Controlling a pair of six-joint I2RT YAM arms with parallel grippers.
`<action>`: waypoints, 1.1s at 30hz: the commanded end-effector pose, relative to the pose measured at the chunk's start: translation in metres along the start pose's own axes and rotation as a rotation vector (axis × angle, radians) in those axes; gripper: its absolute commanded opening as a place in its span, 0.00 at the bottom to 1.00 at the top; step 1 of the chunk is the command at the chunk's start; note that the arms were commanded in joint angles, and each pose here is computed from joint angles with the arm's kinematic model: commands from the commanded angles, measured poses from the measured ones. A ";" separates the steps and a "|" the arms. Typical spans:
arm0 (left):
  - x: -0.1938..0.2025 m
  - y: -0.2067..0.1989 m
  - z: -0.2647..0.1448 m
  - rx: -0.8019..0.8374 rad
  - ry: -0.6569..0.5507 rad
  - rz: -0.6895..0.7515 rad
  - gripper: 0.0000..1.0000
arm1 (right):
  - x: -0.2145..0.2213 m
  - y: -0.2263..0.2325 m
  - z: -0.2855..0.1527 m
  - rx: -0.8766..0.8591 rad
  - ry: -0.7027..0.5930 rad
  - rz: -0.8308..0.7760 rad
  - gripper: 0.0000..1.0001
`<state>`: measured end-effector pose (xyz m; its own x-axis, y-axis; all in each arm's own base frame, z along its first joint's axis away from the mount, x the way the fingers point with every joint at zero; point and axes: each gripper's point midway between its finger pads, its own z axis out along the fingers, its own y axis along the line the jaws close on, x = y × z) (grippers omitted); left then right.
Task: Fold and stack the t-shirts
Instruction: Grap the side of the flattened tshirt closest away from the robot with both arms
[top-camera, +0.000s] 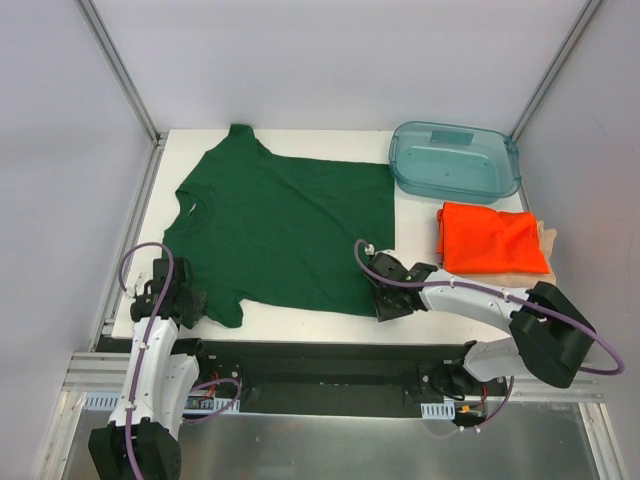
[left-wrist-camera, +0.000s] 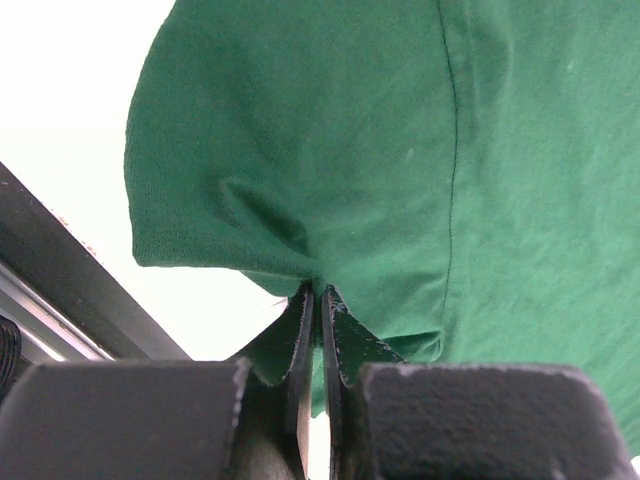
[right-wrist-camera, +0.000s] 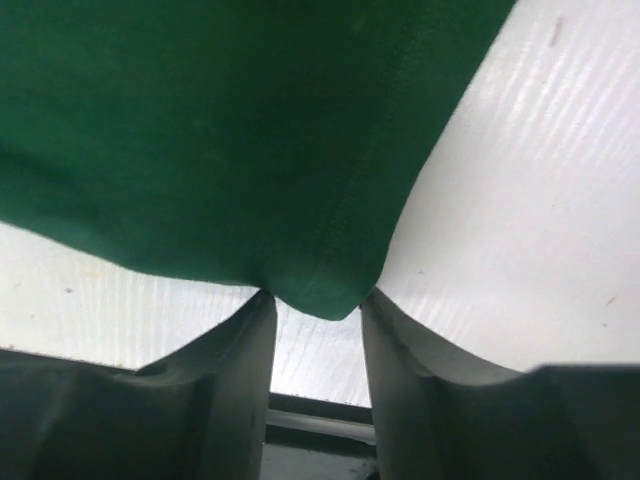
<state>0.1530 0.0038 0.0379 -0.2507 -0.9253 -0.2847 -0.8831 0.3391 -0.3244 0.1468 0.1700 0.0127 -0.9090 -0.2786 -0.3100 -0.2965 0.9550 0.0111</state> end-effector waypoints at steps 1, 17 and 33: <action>-0.011 -0.008 -0.008 0.028 -0.045 0.004 0.00 | -0.001 0.000 0.010 0.025 0.002 0.025 0.36; -0.006 0.010 -0.045 0.029 -0.052 -0.075 0.00 | 0.048 0.023 -0.026 -0.254 0.123 -0.043 0.01; -0.028 -0.048 -0.083 0.318 -0.118 -0.105 0.00 | 0.014 0.026 -0.053 -0.279 0.043 0.027 0.01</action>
<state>0.1422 0.0089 0.1230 -0.0742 -0.9303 -0.3593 -0.7884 0.2754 -0.5501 0.0942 0.1839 0.0435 -0.9142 -0.3258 -0.2411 -0.3879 0.8757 0.2875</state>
